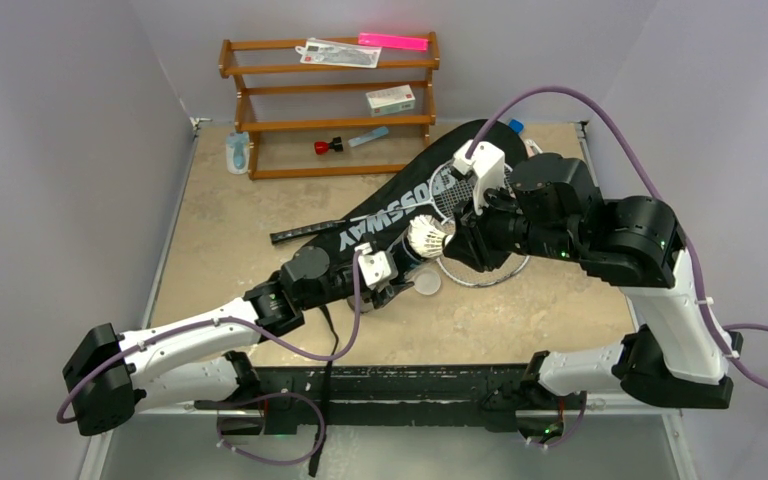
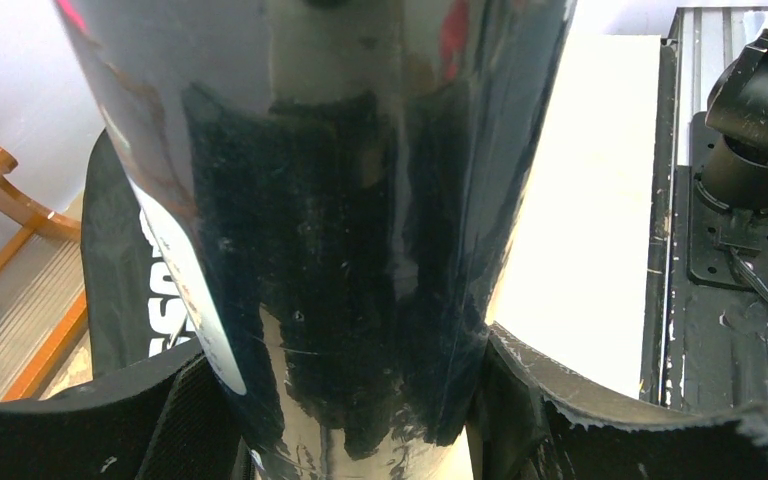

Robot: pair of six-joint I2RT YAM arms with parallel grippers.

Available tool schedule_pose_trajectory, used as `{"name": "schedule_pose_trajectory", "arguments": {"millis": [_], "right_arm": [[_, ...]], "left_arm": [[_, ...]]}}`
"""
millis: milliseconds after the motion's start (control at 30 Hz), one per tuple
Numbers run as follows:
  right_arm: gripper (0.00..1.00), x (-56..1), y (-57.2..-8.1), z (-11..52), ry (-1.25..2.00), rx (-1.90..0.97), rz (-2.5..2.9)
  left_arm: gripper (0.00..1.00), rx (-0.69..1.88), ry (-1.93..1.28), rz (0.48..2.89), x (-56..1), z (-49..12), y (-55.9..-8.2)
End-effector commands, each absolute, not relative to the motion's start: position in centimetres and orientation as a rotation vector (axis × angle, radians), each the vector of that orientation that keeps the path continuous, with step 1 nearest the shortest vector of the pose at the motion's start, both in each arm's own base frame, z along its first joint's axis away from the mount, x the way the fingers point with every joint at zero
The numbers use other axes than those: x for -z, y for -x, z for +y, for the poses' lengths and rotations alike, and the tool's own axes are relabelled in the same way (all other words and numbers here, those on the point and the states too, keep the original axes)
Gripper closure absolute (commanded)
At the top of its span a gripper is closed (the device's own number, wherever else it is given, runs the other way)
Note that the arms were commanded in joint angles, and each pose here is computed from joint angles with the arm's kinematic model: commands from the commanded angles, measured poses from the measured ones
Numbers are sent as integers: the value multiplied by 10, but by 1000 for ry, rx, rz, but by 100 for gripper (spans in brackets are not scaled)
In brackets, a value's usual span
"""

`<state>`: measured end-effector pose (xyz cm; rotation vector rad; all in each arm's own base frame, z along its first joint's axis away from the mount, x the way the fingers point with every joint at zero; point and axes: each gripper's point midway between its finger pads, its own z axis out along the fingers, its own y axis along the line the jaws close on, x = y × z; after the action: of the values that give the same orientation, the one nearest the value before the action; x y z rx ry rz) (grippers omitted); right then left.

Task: Pack up the badminton gear
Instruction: Place the shuttlecock at the shuttle tube.

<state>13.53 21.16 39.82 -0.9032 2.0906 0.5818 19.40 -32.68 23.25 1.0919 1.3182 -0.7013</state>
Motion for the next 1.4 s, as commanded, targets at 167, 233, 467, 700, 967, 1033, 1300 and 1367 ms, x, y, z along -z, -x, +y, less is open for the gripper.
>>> {"name": "schedule_pose_trajectory", "arguments": {"millis": [167, 233, 467, 700, 967, 1033, 1300, 1367], "right_arm": [[74, -401, -121, 216, 965, -670, 2066], [68, -402, -120, 216, 957, -677, 2070], [41, -404, -121, 216, 940, -686, 2062], [14, -408, -128, 213, 888, -657, 2049], [2, -434, -134, 224, 854, -752, 1783], [1, -445, -135, 224, 847, -765, 1688], [1, -474, -123, 225, 868, -828, 1266], [1, -473, -125, 224, 859, -813, 1227]], "left_arm": [[44, 692, -1093, 1370, -224, -325, -195], [44, 697, -1091, 1363, -225, -325, -194], [44, 708, -1081, 1353, -229, -323, -192], [44, 715, -1073, 1352, -229, -322, -190], [44, 788, -980, 1336, -248, -321, -190], [44, 816, -942, 1340, -253, -321, -190], [44, 921, -827, 1285, -272, -316, -184], [44, 943, -795, 1266, -275, -315, -183]]}}
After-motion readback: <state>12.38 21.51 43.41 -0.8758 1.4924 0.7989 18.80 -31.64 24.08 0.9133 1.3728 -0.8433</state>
